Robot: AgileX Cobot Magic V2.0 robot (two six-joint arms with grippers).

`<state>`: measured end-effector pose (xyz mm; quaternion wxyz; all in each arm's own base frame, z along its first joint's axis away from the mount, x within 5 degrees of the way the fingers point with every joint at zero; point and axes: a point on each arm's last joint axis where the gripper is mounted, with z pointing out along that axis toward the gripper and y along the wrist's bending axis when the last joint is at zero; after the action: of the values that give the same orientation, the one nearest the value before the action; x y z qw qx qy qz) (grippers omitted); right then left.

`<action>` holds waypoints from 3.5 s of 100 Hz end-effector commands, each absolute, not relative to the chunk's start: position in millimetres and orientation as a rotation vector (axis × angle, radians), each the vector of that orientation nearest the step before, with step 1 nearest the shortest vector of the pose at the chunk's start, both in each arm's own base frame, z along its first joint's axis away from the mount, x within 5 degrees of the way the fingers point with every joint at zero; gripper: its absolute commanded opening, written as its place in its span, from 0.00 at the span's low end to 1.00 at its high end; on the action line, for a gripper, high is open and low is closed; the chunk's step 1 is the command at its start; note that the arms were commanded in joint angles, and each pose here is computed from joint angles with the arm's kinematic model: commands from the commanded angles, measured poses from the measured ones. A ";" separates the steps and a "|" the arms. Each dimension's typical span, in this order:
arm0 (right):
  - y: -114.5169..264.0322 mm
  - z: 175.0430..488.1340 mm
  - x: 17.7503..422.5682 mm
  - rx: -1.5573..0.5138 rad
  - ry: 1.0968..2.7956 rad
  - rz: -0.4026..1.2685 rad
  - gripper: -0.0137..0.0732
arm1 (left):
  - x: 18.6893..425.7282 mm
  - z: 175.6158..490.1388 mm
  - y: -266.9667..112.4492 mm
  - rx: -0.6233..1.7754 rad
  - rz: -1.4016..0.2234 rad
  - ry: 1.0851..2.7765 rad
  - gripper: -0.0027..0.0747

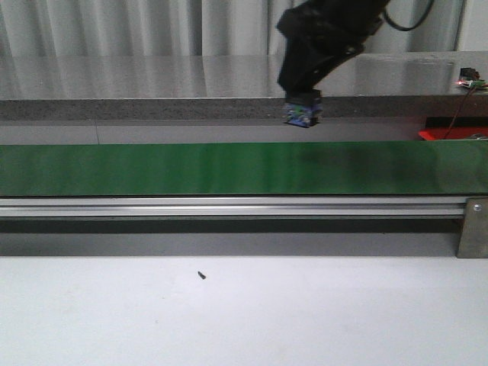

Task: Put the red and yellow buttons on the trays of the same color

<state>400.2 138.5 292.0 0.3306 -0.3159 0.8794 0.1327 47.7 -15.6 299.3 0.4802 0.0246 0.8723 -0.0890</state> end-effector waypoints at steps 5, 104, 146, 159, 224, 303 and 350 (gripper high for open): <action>95.2 332.2 401.1 -0.651 2.234 0.312 0.28 | 50.6 311.2 -16.0 0.055 -0.230 2.053 0.01; -115.7 309.5 415.9 0.068 2.290 0.061 0.28 | 50.6 311.2 -16.0 0.055 -0.230 2.053 0.01; -126.8 248.2 441.7 0.121 2.362 0.068 0.28 | 50.6 311.2 -16.0 0.055 -0.230 2.053 0.01; -128.4 235.4 445.5 0.130 2.381 0.071 0.28 | 50.6 311.2 -16.0 0.055 -0.230 2.053 0.01; -123.5 250.1 437.8 0.103 2.400 0.101 0.74 | 50.6 311.2 -16.0 0.055 -0.230 2.053 0.01; -51.9 374.6 369.1 -0.098 2.157 0.079 0.09 | 50.6 311.2 -16.0 0.055 -0.230 2.053 0.01; -33.0 343.7 272.2 -0.009 2.056 0.002 0.09 | 50.6 311.2 -16.0 0.055 -0.230 2.053 0.01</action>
<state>289.8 -33.7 326.0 0.4628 -0.0194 0.8861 0.0129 47.7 -15.6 299.3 0.4802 0.0246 0.8723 -0.0890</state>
